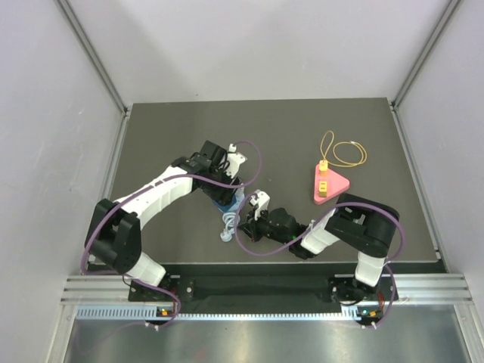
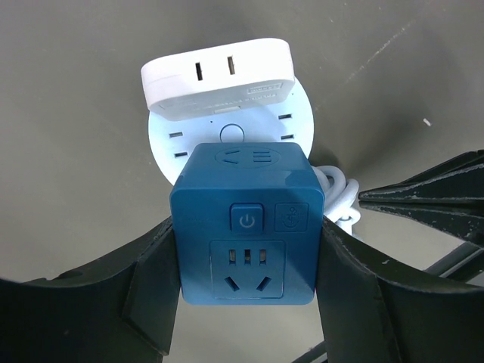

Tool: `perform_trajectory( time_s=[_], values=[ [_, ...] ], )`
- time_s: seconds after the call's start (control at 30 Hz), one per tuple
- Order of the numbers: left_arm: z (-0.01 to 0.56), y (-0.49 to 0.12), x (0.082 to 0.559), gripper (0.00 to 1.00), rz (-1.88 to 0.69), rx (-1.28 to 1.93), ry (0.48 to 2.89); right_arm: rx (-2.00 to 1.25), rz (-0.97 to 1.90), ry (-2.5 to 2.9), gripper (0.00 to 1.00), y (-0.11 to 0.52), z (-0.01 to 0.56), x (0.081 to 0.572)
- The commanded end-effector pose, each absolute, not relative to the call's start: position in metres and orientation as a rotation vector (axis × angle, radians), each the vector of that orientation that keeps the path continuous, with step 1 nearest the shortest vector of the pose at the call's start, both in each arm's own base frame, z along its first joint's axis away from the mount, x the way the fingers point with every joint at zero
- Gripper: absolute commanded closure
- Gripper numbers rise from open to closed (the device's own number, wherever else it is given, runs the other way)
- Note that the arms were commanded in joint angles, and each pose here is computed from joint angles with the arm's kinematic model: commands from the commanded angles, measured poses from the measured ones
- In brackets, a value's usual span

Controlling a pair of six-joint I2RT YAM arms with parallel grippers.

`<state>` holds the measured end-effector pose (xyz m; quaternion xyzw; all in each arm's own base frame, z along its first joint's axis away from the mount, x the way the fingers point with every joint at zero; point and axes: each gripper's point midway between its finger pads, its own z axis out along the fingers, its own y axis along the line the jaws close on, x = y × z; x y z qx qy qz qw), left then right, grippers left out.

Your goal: Insert the plug

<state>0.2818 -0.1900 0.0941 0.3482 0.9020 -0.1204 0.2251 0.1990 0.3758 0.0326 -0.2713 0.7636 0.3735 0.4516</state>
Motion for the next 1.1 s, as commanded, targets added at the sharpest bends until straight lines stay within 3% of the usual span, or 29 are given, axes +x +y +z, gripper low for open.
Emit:
perform_trajectory(
  time_s=[0.0, 0.7, 0.8, 0.9, 1.07],
  values=[
    [0.098, -0.179, 0.297, 1.00, -0.225, 0.989, 2.406, -0.674, 0.929, 1.832, 1.00, 0.379, 0.045, 0.200],
    [0.129, -0.198, 0.302, 1.00, -0.330, 1.060, 2.337, -0.709, 0.947, 1.835, 1.00, 0.383, 0.045, 0.196],
    [0.141, -0.205, 0.305, 1.00, -0.371, 1.021, 2.310, -0.642, 0.963, 1.862, 0.67, 0.386, 0.051, 0.200],
    [0.144, -0.208, 0.306, 1.00, -0.387, 1.009, 2.304, -0.564, 1.007, 1.846, 0.53, 0.391, 0.063, 0.204],
    [0.141, -0.204, 0.306, 1.00, -0.357, 1.008, 2.326, -0.509, 1.025, 1.824, 0.46, 0.395, 0.064, 0.210]
  ],
)
